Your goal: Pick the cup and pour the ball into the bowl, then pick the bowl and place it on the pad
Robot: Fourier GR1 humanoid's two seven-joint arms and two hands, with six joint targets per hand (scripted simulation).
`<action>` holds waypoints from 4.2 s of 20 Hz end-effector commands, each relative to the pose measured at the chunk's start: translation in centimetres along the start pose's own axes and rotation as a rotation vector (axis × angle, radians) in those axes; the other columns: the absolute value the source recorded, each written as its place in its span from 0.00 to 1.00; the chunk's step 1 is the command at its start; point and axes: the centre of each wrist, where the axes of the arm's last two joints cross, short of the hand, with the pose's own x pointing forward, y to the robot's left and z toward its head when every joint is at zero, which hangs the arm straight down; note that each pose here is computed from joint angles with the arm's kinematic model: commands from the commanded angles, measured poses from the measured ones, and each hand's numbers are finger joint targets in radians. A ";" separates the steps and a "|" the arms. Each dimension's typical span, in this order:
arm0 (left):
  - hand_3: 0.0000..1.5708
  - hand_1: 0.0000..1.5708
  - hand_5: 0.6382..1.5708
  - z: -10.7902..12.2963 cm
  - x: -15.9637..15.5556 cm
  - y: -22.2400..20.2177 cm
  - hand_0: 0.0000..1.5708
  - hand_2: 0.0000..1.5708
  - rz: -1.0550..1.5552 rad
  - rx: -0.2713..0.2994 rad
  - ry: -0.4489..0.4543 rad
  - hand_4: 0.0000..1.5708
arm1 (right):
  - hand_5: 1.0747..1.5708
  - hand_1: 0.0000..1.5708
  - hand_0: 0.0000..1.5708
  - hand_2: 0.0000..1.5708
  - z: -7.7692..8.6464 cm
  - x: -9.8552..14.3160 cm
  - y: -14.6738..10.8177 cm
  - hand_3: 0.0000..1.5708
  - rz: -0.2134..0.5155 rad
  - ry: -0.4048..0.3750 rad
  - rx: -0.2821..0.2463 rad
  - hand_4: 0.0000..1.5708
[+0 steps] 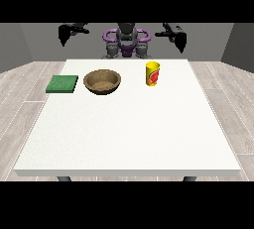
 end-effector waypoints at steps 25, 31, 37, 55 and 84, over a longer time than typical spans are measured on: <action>0.00 0.00 0.95 -0.5 -12.6 -5.1 0.00 0.00 -0.066 0.067 -0.069 0.00 | 1.00 0.00 0.00 0.00 -1.5 -2.6 -0.7 0.00 -0.003 -0.093 0.072 0.00; 1.00 0.79 0.70 -0.7 -12.5 -4.6 0.79 1.00 -0.345 0.116 -0.176 0.85 | 1.00 0.00 0.00 0.00 -2.8 -0.2 -0.7 0.00 0.005 -0.162 0.105 0.00; 1.00 0.84 0.66 0.0 -12.9 -6.6 0.84 1.00 -0.416 0.146 -0.162 0.94 | 1.00 0.00 0.00 0.00 -3.1 0.6 -3.0 0.00 0.034 -0.169 0.104 0.00; 1.00 0.93 0.70 -11.6 -2.5 -1.3 0.93 1.00 -0.974 -0.007 -0.023 1.00 | 0.99 0.00 0.00 0.00 -0.2 -5.1 -6.6 0.00 -0.018 0.067 -0.006 0.00; 1.00 0.97 0.64 -9.2 -3.6 -23.9 0.97 1.00 -2.268 -0.575 -0.495 0.96 | 1.00 0.00 0.00 0.00 -1.1 -6.0 -8.3 0.00 -0.040 0.198 0.018 0.00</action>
